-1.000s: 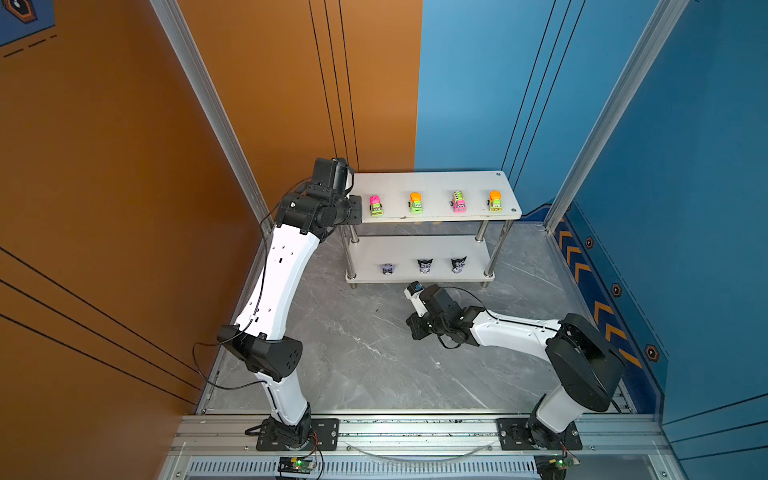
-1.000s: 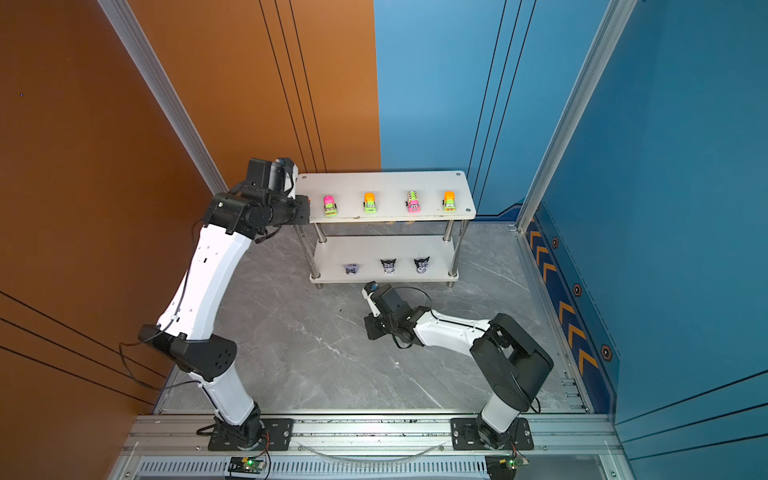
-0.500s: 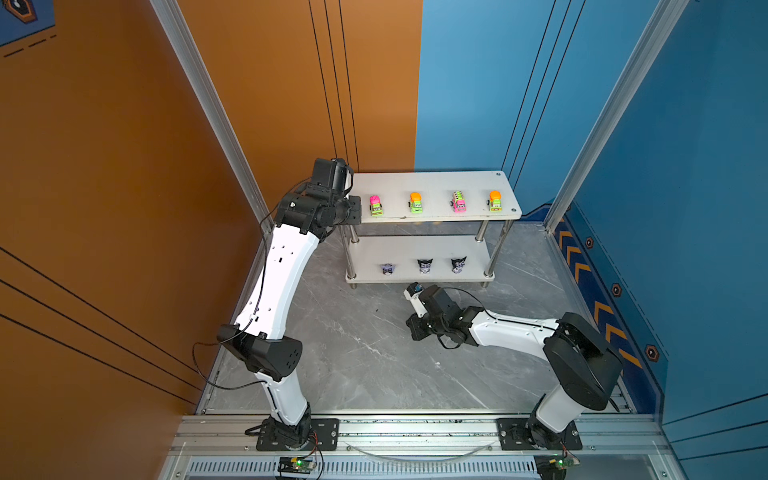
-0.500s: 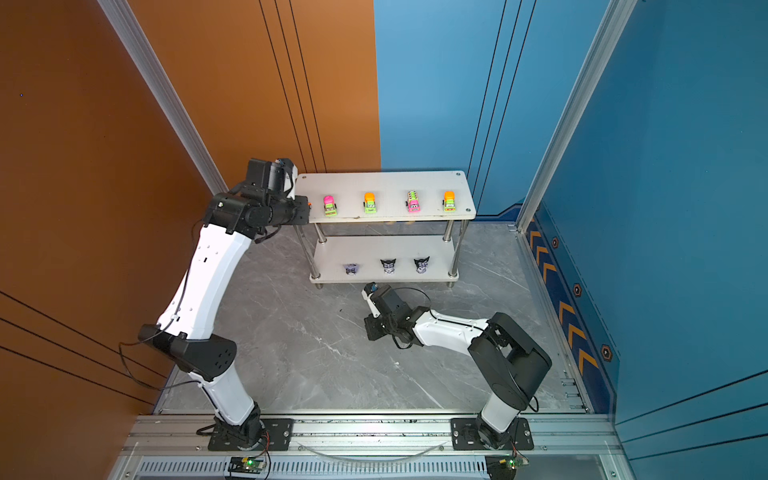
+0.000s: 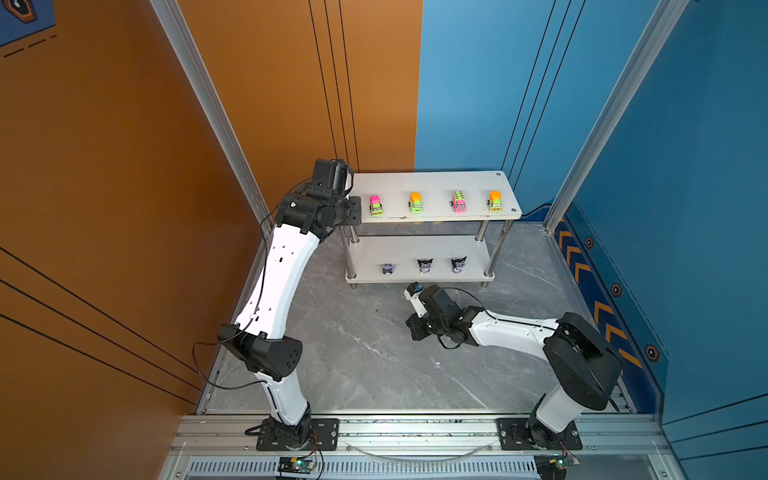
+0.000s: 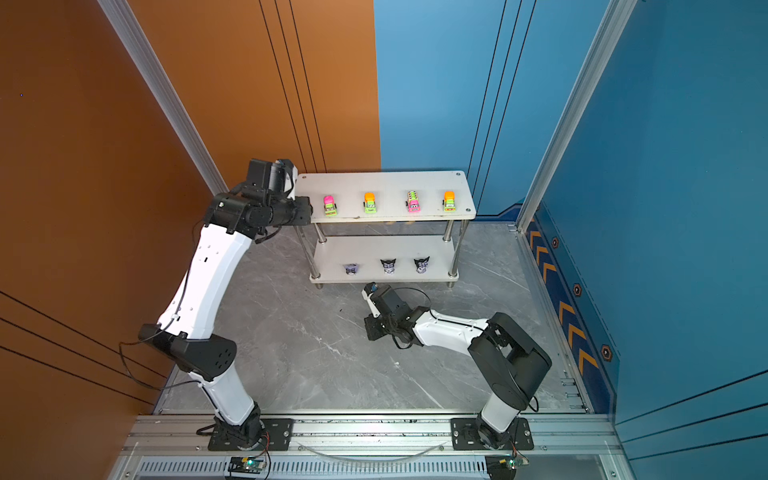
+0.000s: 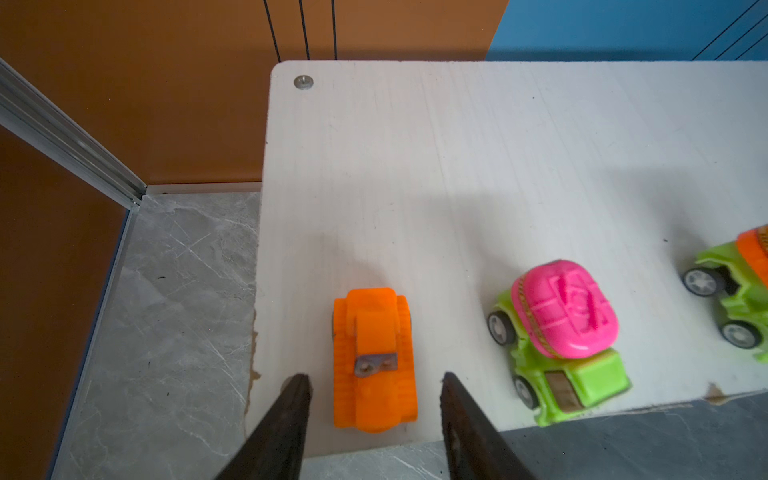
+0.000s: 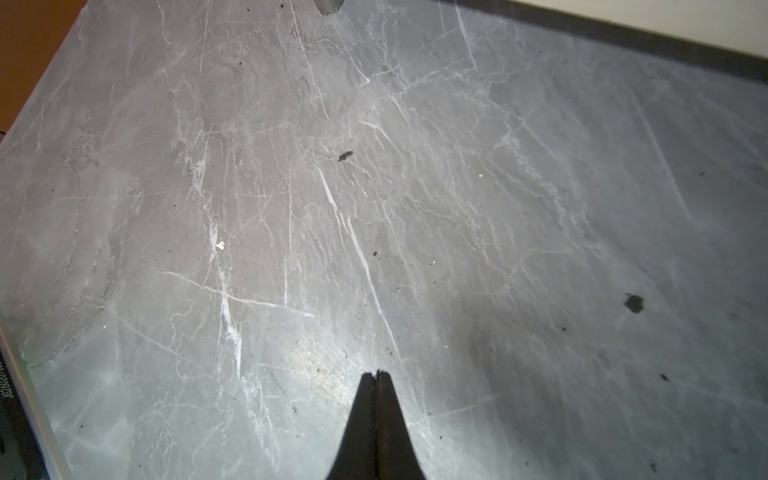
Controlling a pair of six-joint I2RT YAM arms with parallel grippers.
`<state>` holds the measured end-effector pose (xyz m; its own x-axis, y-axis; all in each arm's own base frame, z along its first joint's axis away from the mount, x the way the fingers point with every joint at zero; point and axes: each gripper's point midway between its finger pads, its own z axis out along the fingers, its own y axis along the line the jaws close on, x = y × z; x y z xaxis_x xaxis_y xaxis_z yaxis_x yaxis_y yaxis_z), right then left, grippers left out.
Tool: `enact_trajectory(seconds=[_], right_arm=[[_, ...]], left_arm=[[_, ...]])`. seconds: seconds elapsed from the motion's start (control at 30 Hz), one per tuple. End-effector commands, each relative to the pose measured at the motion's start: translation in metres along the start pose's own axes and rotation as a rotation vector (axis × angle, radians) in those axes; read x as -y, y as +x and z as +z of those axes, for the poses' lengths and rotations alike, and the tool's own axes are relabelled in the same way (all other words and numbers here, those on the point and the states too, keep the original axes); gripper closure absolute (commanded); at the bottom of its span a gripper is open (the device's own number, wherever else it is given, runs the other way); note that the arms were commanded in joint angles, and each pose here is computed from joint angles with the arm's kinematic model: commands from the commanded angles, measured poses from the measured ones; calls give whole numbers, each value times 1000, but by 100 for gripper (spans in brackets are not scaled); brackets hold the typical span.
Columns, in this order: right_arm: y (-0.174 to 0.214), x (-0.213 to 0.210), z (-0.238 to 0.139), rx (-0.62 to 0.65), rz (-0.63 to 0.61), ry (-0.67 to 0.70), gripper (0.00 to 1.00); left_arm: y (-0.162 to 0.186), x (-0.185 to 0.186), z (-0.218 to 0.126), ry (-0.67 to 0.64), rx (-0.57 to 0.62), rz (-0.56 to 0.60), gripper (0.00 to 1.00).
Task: Place and organize the plastic toys onto the shelf
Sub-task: 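Lower the orange car beside the pink car and open the left gripper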
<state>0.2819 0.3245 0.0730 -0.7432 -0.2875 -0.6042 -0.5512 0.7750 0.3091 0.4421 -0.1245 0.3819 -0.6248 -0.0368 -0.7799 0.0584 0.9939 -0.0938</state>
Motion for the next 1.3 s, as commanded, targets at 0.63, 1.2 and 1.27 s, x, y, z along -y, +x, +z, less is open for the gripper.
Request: enact_trajectory(seconds=[0.63,1.2,1.27], right_arm=[[7,1,7,-24,24,-7,100],[6,0,5,-21,19,-7,100],[6,0,5,-20,20,-7,100]], left_arm=[[-20,37,-66,31,147,79,61],[-23,43,-17,42,88,72,90],[-21,42,-14,37,79,71,90]])
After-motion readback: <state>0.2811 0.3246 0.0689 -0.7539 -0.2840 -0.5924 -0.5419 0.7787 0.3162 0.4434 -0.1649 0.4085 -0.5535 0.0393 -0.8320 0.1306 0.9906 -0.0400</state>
